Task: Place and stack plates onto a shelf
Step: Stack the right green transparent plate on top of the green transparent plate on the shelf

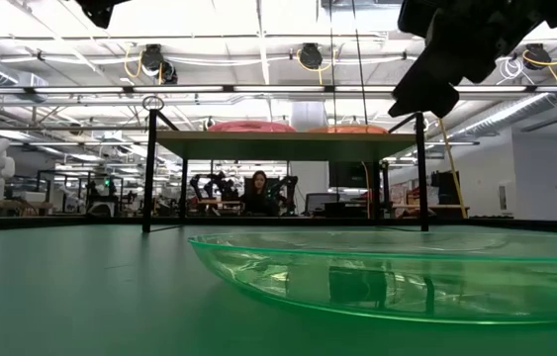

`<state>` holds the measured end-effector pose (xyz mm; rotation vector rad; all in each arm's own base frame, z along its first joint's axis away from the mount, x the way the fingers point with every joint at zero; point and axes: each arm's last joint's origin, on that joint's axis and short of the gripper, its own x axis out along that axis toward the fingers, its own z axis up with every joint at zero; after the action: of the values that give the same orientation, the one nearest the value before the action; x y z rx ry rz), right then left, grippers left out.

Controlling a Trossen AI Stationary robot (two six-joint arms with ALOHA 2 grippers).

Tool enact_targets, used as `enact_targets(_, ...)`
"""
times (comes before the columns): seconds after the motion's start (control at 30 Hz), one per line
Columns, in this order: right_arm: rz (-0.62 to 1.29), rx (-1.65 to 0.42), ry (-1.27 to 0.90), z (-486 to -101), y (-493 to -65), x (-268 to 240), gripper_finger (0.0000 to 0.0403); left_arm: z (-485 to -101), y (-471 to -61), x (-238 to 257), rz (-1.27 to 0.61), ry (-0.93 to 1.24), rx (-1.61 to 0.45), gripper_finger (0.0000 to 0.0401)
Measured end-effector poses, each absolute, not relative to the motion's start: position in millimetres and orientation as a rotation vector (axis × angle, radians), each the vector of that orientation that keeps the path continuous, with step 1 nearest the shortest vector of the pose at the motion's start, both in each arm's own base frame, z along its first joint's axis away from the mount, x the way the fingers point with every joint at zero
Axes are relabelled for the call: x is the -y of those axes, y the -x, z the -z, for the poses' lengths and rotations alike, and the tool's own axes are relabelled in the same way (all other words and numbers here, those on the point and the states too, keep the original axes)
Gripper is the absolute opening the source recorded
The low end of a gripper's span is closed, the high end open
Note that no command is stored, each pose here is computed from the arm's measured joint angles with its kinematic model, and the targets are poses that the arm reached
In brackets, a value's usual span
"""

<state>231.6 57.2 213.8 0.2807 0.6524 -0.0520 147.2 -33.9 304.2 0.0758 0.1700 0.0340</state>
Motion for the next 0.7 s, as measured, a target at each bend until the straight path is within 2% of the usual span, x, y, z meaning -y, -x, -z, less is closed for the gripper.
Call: enact_targets(0.7, -0.050, -0.655, -0.248, -204, -237, -83, 0.0164, -303, -147, 39, 0.005, -0.066, -0.176, 0.0105)
